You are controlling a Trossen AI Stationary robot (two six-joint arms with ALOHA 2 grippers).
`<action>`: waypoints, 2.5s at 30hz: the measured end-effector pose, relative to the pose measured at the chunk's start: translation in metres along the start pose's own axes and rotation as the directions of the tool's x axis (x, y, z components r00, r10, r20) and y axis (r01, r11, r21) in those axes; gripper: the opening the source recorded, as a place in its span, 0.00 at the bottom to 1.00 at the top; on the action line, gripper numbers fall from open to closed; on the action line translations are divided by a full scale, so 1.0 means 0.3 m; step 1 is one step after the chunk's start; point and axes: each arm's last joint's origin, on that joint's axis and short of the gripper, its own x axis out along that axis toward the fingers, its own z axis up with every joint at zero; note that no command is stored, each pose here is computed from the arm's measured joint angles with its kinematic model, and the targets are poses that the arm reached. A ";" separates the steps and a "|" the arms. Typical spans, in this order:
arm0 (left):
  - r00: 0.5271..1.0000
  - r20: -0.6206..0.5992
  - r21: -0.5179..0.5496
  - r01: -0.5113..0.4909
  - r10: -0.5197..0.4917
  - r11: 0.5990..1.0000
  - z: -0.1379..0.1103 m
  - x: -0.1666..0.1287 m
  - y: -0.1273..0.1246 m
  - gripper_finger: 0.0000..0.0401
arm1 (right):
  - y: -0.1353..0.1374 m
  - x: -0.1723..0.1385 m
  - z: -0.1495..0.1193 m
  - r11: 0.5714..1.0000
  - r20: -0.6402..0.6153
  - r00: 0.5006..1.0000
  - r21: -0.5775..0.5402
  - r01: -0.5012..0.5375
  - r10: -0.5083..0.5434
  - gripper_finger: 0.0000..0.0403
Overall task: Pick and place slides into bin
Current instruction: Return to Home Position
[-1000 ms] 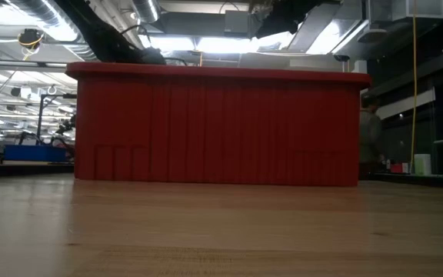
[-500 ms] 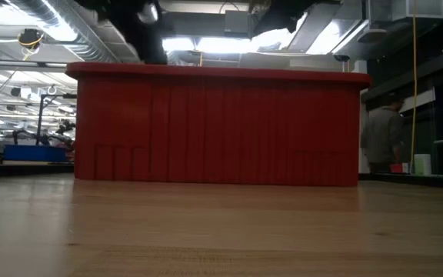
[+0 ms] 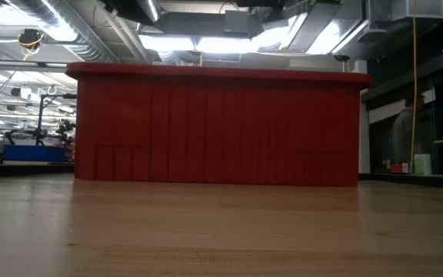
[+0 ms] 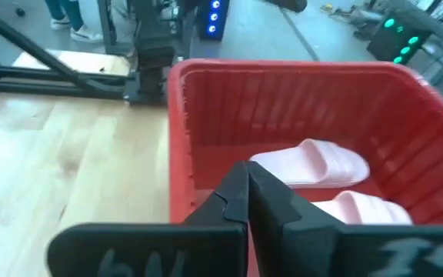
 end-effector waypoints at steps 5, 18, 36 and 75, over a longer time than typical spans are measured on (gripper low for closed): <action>0.990 0.044 -0.046 0.133 -0.131 0.990 -0.023 -0.061 -0.047 0.00 | 0.049 0.053 -0.026 0.998 -0.065 0.997 0.039 -0.045 0.048 0.01; 0.922 0.375 -0.219 0.188 -0.095 0.958 -0.257 -0.223 -0.120 0.00 | 0.162 0.047 0.006 0.994 -0.005 0.997 0.079 -0.079 0.080 0.01; 0.836 0.548 -0.295 0.222 -0.025 0.930 -0.519 -0.181 -0.218 0.00 | 0.194 0.048 0.029 0.988 0.104 0.990 0.117 -0.104 0.092 0.01; 0.795 0.606 -0.304 0.242 -0.009 0.922 -0.620 -0.095 -0.299 0.00 | 0.162 -0.449 -0.460 0.968 0.438 0.896 0.192 -0.164 0.065 0.01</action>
